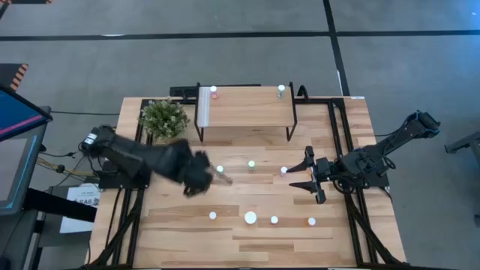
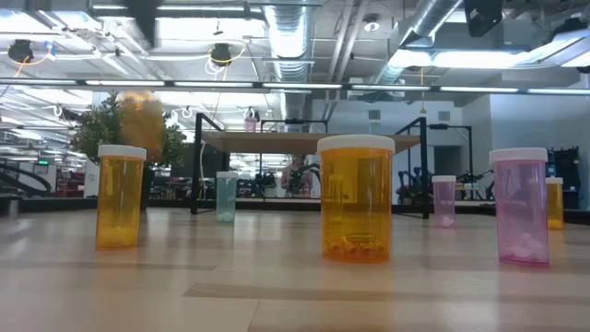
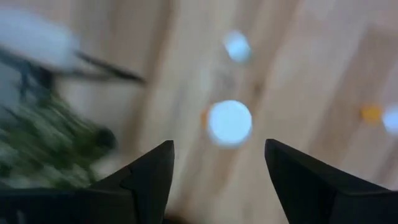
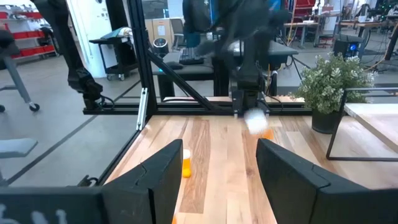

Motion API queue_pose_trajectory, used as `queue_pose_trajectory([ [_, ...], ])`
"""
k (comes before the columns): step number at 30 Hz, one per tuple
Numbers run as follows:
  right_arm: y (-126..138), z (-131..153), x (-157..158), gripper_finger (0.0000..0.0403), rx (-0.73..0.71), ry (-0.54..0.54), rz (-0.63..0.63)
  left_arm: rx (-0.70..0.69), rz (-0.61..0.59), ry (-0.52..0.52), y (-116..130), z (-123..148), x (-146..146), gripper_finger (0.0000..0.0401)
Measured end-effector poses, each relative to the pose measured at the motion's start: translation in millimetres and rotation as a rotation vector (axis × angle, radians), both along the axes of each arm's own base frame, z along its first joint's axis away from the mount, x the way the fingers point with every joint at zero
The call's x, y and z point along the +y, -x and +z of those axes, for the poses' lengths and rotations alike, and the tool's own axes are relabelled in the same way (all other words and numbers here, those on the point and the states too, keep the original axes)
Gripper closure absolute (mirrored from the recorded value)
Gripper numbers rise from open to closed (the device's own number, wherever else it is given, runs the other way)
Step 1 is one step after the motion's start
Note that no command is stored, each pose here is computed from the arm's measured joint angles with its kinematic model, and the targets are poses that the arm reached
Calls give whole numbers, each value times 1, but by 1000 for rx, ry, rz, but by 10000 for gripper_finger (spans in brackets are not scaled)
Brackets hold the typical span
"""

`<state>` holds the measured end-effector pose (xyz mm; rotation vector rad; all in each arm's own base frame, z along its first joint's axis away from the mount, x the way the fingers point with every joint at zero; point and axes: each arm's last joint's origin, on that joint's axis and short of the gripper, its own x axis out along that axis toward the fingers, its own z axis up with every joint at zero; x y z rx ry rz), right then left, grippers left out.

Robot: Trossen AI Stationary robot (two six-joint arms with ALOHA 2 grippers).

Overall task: Pick and place medicine bottles onto shelf by color
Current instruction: Put the top big orange pill bottle on the shelf

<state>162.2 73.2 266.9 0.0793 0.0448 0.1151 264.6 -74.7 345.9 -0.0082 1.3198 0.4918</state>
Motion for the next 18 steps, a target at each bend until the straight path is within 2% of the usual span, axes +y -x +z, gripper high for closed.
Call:
queue_pose_trajectory([
  [4,0,0,0,178,1,0,-1,-92,-13,-22,-13,31,45,177],
  [9,0,0,0,178,3,-3,2,-113,-11,101,-17,41,87,205],
  [13,0,0,0,178,3,-1,2,-79,-42,100,-18,34,93,224],
  [18,0,0,0,178,3,0,2,-86,-36,108,-30,4,88,232],
])
